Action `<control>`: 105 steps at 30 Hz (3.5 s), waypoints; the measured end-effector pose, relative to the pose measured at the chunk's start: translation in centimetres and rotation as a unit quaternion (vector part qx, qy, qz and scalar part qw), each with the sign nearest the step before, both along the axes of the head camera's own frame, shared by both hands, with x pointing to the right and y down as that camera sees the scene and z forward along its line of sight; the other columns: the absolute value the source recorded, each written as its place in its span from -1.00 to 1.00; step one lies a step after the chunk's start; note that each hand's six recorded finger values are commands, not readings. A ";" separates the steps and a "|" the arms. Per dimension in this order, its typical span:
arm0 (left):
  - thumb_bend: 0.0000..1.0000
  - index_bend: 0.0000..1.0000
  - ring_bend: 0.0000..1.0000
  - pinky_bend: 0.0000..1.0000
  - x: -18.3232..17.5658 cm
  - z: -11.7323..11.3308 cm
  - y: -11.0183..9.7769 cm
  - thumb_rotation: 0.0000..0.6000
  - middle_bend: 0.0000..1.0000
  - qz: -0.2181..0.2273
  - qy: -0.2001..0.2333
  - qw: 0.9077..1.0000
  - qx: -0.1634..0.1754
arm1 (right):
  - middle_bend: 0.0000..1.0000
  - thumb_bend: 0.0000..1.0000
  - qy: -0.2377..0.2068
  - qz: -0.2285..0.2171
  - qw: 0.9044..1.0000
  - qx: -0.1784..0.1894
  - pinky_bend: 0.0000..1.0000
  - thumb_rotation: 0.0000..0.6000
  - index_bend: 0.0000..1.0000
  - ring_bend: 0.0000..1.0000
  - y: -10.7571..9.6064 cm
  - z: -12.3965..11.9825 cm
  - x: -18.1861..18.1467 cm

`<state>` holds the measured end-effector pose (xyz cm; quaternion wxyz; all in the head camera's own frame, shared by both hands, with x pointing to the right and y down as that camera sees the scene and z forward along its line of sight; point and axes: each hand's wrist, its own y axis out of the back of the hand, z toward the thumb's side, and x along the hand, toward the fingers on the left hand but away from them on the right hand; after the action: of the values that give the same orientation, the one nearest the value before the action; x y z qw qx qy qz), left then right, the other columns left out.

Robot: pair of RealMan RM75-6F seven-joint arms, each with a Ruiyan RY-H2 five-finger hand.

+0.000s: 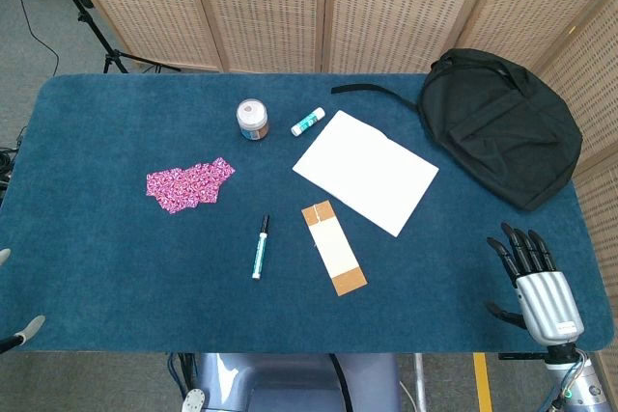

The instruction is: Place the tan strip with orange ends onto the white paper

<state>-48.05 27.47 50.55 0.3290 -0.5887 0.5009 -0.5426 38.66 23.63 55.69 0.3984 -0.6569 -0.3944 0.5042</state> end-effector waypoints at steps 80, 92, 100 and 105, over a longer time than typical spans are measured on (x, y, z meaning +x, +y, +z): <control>-1.00 -1.00 -1.00 -1.00 -0.7 3.6 -2.1 1.00 -1.00 -0.027 -0.022 0.998 -0.048 | -0.51 1.00 -0.047 -0.151 0.949 -0.274 -0.86 1.00 -0.55 -0.93 -12.0 17.1 -27.0; -1.00 -1.00 -1.00 -1.00 -0.5 3.5 -1.9 1.00 -1.00 -0.026 -0.017 0.998 -0.049 | -0.47 1.00 -0.017 -0.187 0.948 -0.258 -0.86 1.00 -0.51 -0.93 -10.7 14.9 -22.3; -1.00 -1.00 -1.00 -1.00 0.0 3.7 -1.8 1.00 -1.00 -0.018 -0.018 0.998 -0.051 | -0.48 1.00 -0.001 -0.219 0.944 -0.248 -0.86 1.00 -0.50 -0.93 -9.7 13.0 -19.1; -1.00 -1.00 -1.00 -1.00 0.1 3.7 -1.8 1.00 -1.00 -0.017 -0.019 0.998 -0.052 | -0.70 -0.71 -0.005 -0.264 0.942 -0.209 -0.86 1.00 -0.50 -0.99 -9.6 11.7 -19.3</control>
<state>-47.96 25.70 54.27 0.2988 -0.5859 0.4754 -0.5843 19.34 13.99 67.43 0.3695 -0.8081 -0.0947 0.4489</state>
